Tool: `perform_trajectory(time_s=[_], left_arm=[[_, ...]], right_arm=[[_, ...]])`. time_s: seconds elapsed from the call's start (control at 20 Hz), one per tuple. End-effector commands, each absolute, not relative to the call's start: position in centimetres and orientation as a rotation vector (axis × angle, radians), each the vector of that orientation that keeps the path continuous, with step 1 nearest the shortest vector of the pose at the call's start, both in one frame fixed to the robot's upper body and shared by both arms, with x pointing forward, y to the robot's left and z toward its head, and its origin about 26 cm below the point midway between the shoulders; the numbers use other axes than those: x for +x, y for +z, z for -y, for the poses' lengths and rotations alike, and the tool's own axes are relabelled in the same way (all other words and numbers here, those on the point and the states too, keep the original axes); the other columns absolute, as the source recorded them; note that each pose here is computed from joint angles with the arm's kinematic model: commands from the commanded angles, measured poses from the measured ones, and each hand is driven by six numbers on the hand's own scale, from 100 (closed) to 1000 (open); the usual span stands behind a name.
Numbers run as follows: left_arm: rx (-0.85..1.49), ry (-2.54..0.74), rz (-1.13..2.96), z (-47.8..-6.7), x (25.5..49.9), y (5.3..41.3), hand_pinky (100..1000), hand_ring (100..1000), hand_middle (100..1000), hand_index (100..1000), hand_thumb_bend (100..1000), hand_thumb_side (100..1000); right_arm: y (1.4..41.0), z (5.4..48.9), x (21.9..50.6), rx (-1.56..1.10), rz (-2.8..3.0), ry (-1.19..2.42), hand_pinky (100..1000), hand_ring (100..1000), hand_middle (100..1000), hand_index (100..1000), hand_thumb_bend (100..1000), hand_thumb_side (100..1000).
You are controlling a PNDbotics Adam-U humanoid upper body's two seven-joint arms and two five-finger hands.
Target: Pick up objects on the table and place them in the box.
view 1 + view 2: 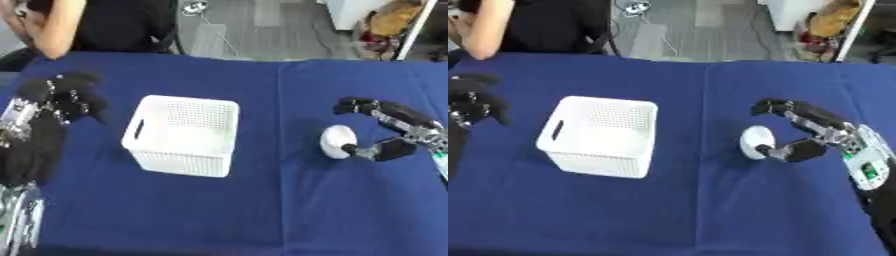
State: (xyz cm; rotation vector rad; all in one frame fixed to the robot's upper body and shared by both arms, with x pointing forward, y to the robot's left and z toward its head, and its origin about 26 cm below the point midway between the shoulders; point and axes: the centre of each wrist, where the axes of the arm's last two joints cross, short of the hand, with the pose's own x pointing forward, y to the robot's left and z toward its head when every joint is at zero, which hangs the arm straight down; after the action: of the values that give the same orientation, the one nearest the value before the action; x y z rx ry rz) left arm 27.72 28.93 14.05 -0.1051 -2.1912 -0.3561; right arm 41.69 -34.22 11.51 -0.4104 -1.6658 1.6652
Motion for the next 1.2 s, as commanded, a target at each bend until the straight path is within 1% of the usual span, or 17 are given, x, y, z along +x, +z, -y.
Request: perform_trajectory(time_s=[0.05, 0.35, 0.55, 1.2], left_arm=[[-0.105, -0.377, 2.216, -28.9, 27.7, 14.8, 477, 562, 726, 699, 121, 964], [-0.107, -0.379, 2.217, -28.9, 27.7, 14.9, 477, 562, 726, 699, 121, 964], [-0.108, -0.38, 2.219, -28.9, 27.7, 14.9, 477, 562, 726, 699, 120, 964], [-0.109, -0.382, 2.223, -28.8, 27.7, 14.9, 477, 562, 727, 699, 119, 964]], right_arm=[[12.9, 34.1, 42.2, -0.27, 1.561, 2.116, 893, 1000, 883, 904, 390, 528], [12.7, 33.8, 42.5, -0.269, 1.55, 2.119, 889, 1000, 880, 903, 387, 524], [12.2, 34.0, 42.6, -0.277, 1.525, 2.112, 880, 1000, 877, 900, 397, 504], [10.0, 34.8, 42.8, -0.313, 1.456, 2.081, 881, 1000, 872, 898, 399, 512]])
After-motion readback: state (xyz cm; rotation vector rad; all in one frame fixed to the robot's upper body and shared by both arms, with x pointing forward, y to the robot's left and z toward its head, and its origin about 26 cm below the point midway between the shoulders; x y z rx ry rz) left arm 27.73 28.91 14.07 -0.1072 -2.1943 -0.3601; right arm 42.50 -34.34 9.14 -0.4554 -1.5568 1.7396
